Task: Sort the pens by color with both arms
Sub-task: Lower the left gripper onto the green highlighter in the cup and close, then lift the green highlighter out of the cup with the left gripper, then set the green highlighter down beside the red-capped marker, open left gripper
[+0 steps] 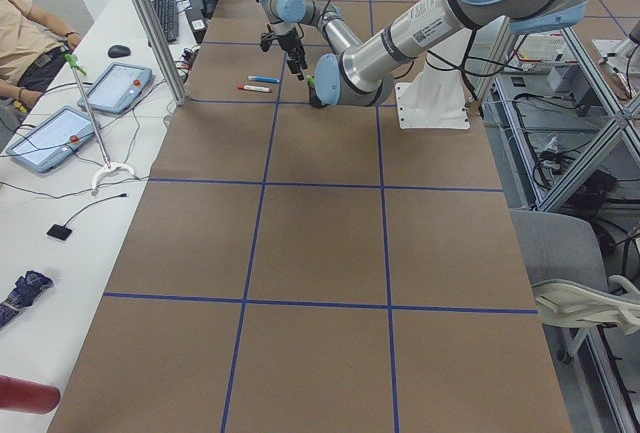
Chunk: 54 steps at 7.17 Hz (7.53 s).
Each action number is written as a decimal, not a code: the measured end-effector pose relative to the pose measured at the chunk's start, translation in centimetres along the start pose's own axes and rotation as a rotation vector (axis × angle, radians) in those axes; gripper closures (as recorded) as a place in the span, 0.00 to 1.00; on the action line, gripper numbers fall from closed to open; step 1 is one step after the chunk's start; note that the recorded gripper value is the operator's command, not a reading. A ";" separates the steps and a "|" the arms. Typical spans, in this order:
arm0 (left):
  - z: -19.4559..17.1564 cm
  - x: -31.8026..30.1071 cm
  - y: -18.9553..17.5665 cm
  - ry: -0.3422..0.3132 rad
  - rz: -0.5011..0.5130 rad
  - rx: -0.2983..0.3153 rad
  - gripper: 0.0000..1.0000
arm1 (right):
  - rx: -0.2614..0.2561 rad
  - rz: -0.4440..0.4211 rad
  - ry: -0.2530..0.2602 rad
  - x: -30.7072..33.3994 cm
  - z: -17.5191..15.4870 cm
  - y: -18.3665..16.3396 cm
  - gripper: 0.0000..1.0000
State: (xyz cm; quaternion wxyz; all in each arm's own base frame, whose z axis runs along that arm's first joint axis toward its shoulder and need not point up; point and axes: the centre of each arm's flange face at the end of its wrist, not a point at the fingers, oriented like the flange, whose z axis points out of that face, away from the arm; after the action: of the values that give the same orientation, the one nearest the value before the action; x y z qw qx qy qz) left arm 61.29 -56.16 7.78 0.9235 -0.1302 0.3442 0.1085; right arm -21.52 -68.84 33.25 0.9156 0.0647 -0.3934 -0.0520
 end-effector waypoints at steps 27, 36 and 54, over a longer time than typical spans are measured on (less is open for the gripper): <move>-18.1 -8.6 10.8 0.307 0.037 0.270 1.00 | 0.006 -0.007 0.006 -0.2 0.0 0.2 0.01; -10.5 -10.0 5.4 0.474 -0.289 0.968 1.00 | -0.003 0.020 0.020 2.3 0.4 1.3 0.01; 5.8 -6.8 -5.4 0.437 -0.294 1.120 0.38 | -0.012 -0.019 0.058 -0.1 2.7 1.8 0.01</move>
State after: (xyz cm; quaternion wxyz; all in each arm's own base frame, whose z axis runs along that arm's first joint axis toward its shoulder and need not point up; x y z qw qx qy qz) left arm 61.32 -60.21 17.42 0.7651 0.3091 0.5084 -0.2462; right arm -23.47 -67.23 35.36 0.9265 0.0643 -0.3656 -0.0614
